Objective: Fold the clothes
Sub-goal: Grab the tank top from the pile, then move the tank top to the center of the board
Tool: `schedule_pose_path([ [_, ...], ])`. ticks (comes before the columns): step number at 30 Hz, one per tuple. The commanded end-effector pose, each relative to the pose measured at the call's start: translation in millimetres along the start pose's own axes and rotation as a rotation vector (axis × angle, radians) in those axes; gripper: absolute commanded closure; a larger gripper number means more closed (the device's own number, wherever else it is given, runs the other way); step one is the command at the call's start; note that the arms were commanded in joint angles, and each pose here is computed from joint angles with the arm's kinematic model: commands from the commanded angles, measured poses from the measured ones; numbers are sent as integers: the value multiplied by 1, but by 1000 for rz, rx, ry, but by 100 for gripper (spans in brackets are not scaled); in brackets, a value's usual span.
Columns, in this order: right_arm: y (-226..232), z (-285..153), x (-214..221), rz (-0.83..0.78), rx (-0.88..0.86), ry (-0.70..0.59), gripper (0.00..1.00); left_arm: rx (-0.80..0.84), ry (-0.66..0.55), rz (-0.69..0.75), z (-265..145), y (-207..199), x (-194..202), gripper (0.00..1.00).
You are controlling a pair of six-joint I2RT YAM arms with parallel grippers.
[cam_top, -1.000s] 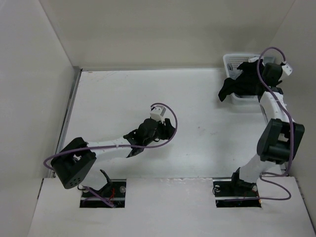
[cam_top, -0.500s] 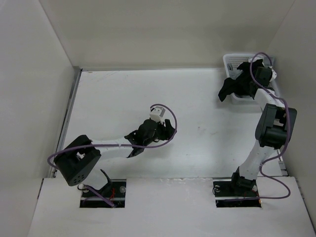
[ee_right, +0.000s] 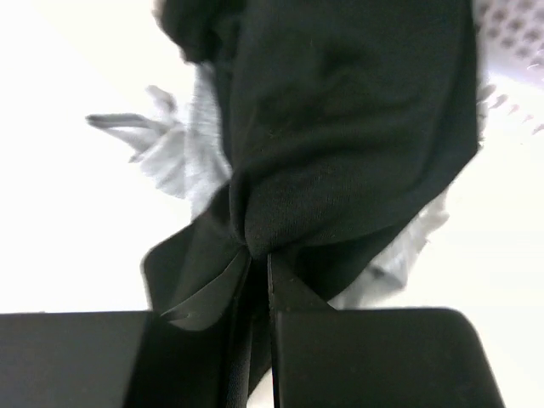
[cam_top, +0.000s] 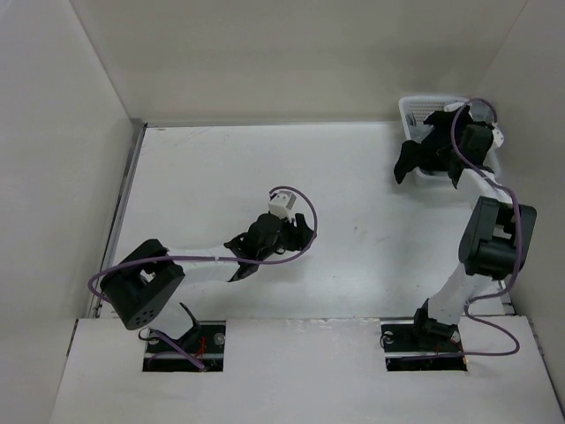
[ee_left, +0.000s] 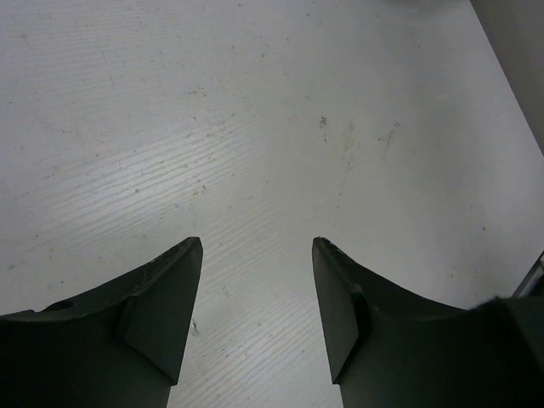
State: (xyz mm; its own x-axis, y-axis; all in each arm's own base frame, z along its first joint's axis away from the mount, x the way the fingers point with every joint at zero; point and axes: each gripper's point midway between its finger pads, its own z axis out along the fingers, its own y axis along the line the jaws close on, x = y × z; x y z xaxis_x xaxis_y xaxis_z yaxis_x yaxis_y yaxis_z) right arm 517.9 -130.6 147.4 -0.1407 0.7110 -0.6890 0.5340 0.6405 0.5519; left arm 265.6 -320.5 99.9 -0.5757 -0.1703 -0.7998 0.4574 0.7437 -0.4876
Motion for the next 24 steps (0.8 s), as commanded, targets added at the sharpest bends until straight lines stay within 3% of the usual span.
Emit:
schedule_pose_path([
  [1, 55, -65, -91, 33, -164, -296, 93, 45, -44, -11, 3, -12, -13, 48],
  [8, 103, -171, -138, 37, -343, -463, 93, 44, -55, -17, 3, -11, -18, 48],
  [14, 164, -279, -143, 2, -582, -527, 93, 15, -92, -63, -3, -1, -33, 50],
  [19, 220, -362, -83, -30, -863, -359, 92, -39, -162, -161, -18, 21, -61, 50],
  [24, 265, -405, -5, -74, -1073, -121, 92, -94, -231, -247, -42, 45, -85, 51],
])
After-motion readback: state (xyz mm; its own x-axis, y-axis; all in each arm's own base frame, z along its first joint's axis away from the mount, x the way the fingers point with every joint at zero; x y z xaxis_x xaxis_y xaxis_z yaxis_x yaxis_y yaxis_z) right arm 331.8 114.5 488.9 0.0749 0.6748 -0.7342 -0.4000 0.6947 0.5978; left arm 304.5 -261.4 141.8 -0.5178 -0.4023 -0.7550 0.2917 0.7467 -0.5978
